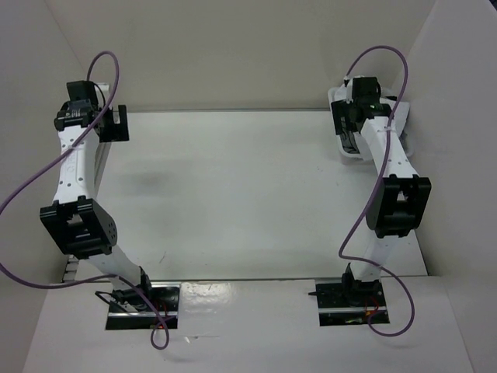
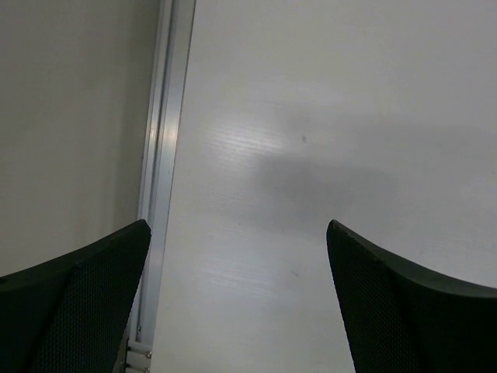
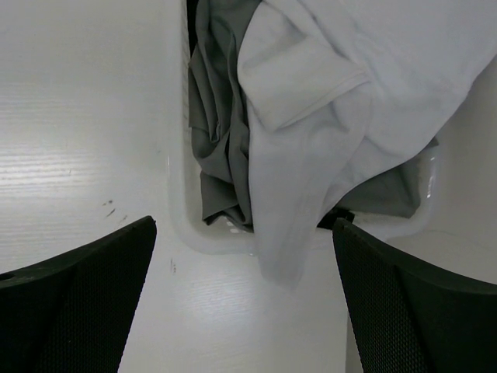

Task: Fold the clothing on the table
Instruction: Grab the skirt from the pile, then move the skirt to the center of the board, then flatten the skirt out

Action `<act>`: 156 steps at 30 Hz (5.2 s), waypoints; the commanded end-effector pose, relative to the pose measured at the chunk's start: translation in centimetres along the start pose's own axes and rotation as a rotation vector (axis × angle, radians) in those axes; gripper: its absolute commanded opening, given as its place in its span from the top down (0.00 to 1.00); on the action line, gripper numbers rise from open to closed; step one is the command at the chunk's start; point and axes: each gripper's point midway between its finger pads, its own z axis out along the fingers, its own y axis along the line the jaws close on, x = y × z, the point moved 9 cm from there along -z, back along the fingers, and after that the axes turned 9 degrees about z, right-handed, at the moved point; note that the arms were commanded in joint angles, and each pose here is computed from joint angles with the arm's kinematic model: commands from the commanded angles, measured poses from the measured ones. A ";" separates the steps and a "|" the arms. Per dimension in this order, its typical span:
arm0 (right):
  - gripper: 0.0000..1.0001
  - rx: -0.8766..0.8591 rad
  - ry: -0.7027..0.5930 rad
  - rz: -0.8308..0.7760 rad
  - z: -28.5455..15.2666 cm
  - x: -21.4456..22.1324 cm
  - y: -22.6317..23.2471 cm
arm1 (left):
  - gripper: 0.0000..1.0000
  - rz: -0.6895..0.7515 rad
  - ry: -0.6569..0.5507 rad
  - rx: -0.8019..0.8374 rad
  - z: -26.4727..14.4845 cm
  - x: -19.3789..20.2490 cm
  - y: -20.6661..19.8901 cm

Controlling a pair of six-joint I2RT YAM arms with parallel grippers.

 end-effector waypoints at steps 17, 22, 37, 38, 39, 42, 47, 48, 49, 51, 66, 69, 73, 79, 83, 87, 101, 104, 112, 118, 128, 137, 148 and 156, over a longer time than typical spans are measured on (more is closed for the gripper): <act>0.02 0.008 -0.288 0.237 -4.0 5.2 -8.7 | 0.00 -0.051 -0.065 0.207 1.8 6.3 -3.8; 0.02 -0.020 -0.123 0.281 -2.0 6.2 -8.2 | 0.00 -0.048 -0.085 0.278 -0.6 5.3 -5.1; 0.02 0.031 -0.051 0.186 1.7 4.0 -4.5 | 0.00 -0.017 -0.300 0.196 -5.9 7.2 -4.8; 0.02 0.036 0.002 0.165 3.8 4.7 -4.2 | 0.00 -0.017 -0.300 0.196 -5.9 7.3 -4.8; 0.02 0.050 0.013 0.163 4.8 4.6 -4.2 | 0.00 -0.009 -0.302 0.206 -5.9 7.2 -5.1; 0.05 0.057 0.067 0.145 8.4 4.6 -3.9 | 0.00 -0.011 -0.286 0.198 -5.9 7.4 -5.1; 0.08 0.068 0.036 0.178 10.9 1.9 -4.4 | 0.00 -0.017 -0.282 0.231 -6.1 7.7 -5.5; 0.08 0.068 0.028 0.179 11.1 1.6 -4.5 | 0.00 -0.017 -0.283 0.231 -6.1 7.7 -5.5; 0.08 0.069 0.023 0.189 11.5 1.2 -4.5 | 0.00 -0.015 -0.285 0.243 -6.1 7.7 -5.6; 0.06 0.078 0.013 0.207 11.4 0.6 -5.1 | 0.00 -0.016 -0.283 0.234 -6.1 7.7 -5.5; 0.02 0.010 -0.003 0.301 12.7 -1.3 -7.3 | 0.00 -0.009 -0.238 0.253 -5.0 8.2 -5.8; 0.07 0.008 0.028 0.289 14.5 -0.3 -7.0 | 0.00 -0.009 -0.238 0.253 -5.0 8.2 -5.8; 0.17 -0.004 0.052 0.277 15.7 0.5 -6.7 | 0.00 0.000 -0.240 0.252 -5.0 8.2 -5.7; 0.61 -0.025 0.070 0.267 15.8 0.6 -6.5 | 0.00 0.000 -0.231 0.254 -4.8 8.5 -5.8; 0.96 -0.029 0.016 0.271 12.8 -1.0 -7.0 | 0.00 0.000 -0.233 0.263 -4.8 8.5 -5.9; 0.97 -0.056 -0.113 0.297 6.5 -4.4 -7.8 | 0.00 0.000 -0.233 0.263 -4.8 8.5 -5.9; 0.97 0.056 -0.407 0.189 -6.7 -7.5 -7.4 | 0.00 0.012 -0.242 0.290 -5.0 8.7 -6.1; 1.00 -0.029 -0.370 0.161 -6.8 -7.4 -6.0 | 0.00 0.014 -0.255 0.296 -5.3 8.6 -6.1; 1.00 -0.348 -0.424 -0.046 -15.6 -5.5 6.4 | 0.00 0.033 -0.255 0.323 -5.2 8.8 -6.4; 0.84 -0.628 -0.494 -0.146 -21.5 -3.7 10.7 | 0.00 0.044 -0.261 0.340 -5.3 8.8 -6.5; 0.01 -0.465 -0.494 -0.219 -20.0 2.4 8.3 | 0.00 0.072 -0.244 0.406 -4.8 9.1 -7.0; 0.01 -0.414 -0.389 -0.234 -17.4 4.6 8.8 | 0.00 0.249 -0.135 0.539 -3.6 9.7 -10.6; 0.01 -0.496 -0.308 -0.254 -15.6 6.3 10.4 | 0.40 0.720 0.024 0.173 -2.4 14.6 -15.8; 0.01 -0.516 -0.283 -0.255 -14.8 6.7 11.1 | 0.37 0.936 -0.001 0.265 -3.0 17.6 -21.0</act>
